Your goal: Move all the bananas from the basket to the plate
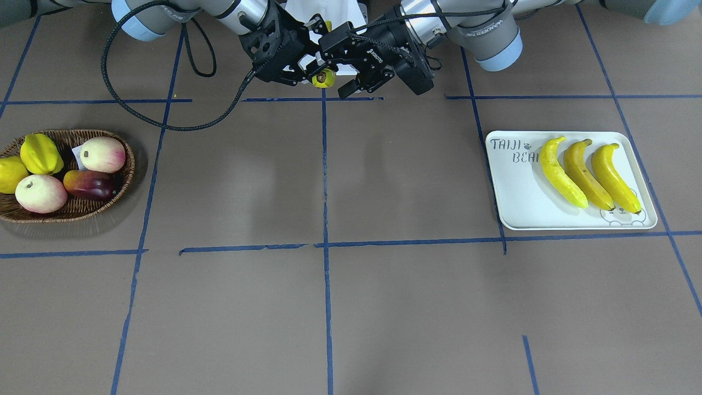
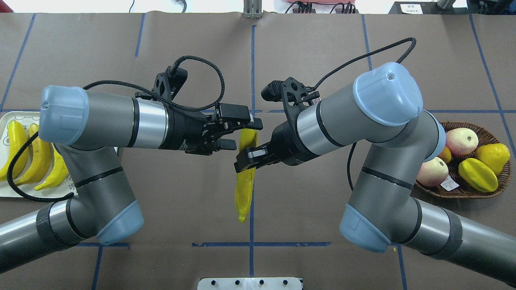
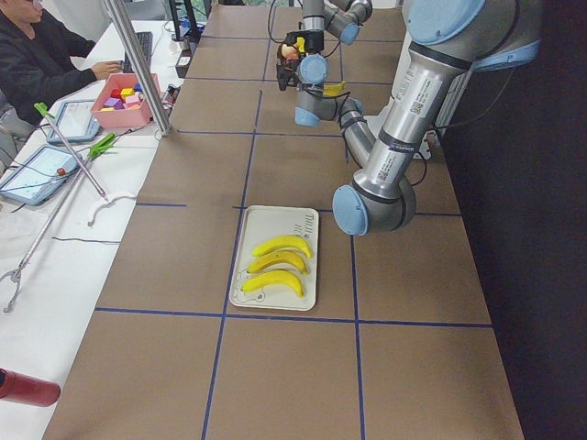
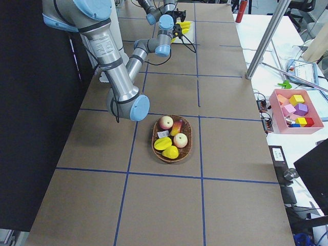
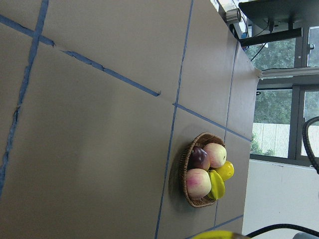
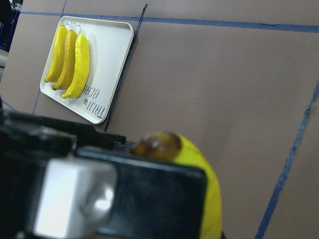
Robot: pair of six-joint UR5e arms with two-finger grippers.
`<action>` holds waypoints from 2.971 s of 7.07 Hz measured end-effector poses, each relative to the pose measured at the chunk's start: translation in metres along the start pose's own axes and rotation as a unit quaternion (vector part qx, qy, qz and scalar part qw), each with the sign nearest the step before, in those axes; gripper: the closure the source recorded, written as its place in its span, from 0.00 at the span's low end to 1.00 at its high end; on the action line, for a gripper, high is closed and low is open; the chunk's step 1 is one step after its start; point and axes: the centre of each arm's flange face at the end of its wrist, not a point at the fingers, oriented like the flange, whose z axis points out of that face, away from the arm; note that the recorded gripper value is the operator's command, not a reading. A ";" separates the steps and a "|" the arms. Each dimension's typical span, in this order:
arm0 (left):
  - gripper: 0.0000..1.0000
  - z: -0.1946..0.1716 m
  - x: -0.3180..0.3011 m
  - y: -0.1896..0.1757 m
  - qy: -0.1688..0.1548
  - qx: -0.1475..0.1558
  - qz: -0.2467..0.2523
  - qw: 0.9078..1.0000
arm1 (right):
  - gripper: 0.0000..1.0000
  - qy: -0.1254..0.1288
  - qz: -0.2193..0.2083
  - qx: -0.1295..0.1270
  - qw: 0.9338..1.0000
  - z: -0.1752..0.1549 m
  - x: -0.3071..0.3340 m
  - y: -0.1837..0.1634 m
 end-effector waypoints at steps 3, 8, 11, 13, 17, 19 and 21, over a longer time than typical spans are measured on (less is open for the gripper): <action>0.43 0.003 0.002 -0.001 0.000 0.000 0.000 1.000 | 0.98 0.000 0.000 0.000 1.000 0.000 0.000 0.001; 0.98 0.004 0.000 -0.002 -0.002 0.001 0.004 1.000 | 0.86 -0.002 -0.001 0.001 1.000 -0.002 0.000 0.001; 1.00 0.004 -0.001 -0.002 -0.002 0.001 0.004 1.000 | 0.55 -0.002 -0.002 0.002 1.000 -0.004 0.000 0.001; 1.00 0.004 -0.001 -0.002 -0.003 0.000 0.001 1.000 | 0.01 -0.002 0.002 0.002 1.000 -0.004 0.000 0.000; 1.00 0.004 0.000 -0.002 -0.005 0.001 -0.004 1.000 | 0.00 -0.005 0.035 0.008 0.999 -0.008 -0.001 0.000; 1.00 0.003 0.001 -0.006 -0.006 0.005 -0.005 1.000 | 0.00 -0.008 0.039 0.011 0.999 -0.012 -0.002 0.000; 1.00 -0.001 0.002 -0.012 -0.008 0.012 -0.017 1.000 | 0.00 -0.011 0.039 0.013 0.999 -0.020 -0.002 0.004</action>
